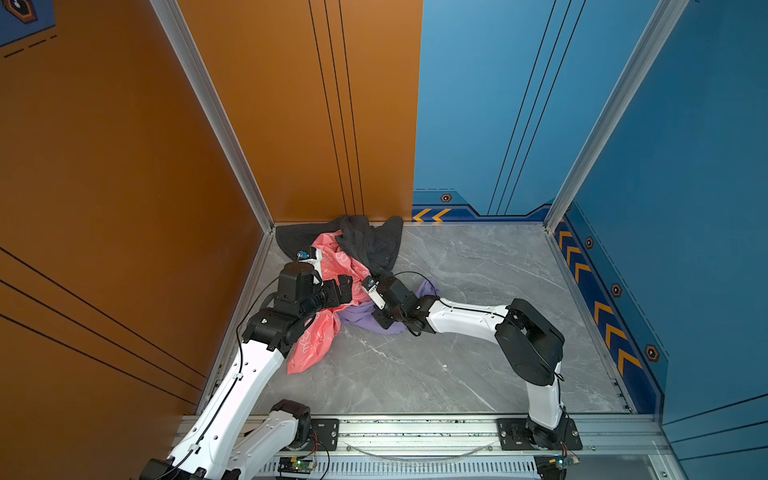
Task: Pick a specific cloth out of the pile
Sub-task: 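Reach the right gripper to the lavender shirt and grasp its edge, then lift the lavender shirt with the right gripper and pull it away from the pile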
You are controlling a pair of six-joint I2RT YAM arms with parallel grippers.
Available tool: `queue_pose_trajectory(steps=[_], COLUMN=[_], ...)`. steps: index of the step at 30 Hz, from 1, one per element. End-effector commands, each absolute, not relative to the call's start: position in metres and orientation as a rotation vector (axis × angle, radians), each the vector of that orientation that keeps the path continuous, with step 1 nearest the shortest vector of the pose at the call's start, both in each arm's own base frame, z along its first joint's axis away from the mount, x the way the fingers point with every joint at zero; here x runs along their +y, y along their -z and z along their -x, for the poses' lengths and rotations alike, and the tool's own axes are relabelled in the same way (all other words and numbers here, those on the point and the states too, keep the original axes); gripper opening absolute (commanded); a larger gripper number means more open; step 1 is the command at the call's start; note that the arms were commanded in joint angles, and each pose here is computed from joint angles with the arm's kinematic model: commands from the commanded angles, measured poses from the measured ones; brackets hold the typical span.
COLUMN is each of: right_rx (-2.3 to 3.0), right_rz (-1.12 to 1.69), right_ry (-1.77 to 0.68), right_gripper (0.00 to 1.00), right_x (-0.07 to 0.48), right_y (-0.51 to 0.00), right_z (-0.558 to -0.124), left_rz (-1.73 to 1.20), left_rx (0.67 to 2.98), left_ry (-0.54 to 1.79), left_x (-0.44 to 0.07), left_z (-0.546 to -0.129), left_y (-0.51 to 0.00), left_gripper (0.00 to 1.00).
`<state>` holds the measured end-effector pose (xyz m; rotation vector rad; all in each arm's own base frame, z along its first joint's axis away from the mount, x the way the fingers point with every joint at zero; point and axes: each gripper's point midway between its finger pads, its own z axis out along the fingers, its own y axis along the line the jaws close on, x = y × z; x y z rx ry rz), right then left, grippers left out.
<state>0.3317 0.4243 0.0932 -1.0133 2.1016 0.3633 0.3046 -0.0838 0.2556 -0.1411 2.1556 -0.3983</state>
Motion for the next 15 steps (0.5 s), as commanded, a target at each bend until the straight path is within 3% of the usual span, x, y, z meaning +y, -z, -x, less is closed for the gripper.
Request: queue_pose_trajectory(steps=[1, 15], right_rx=[2.002, 1.751], right_rz=[0.973, 0.835], right_ry=[-0.432, -0.565], right_gripper=[0.00, 0.00], right_x=[0.433, 0.433], right_y=[-0.132, -0.252], right_z=[-0.330, -0.328], left_rz=[0.168, 0.213], left_rx=[2.122, 2.053], left_ry=[0.412, 0.403], left_x=[-0.080, -0.069], left_z=[-0.304, -0.307], left_y=[-0.261, -0.279], left_gripper=[0.98, 0.98])
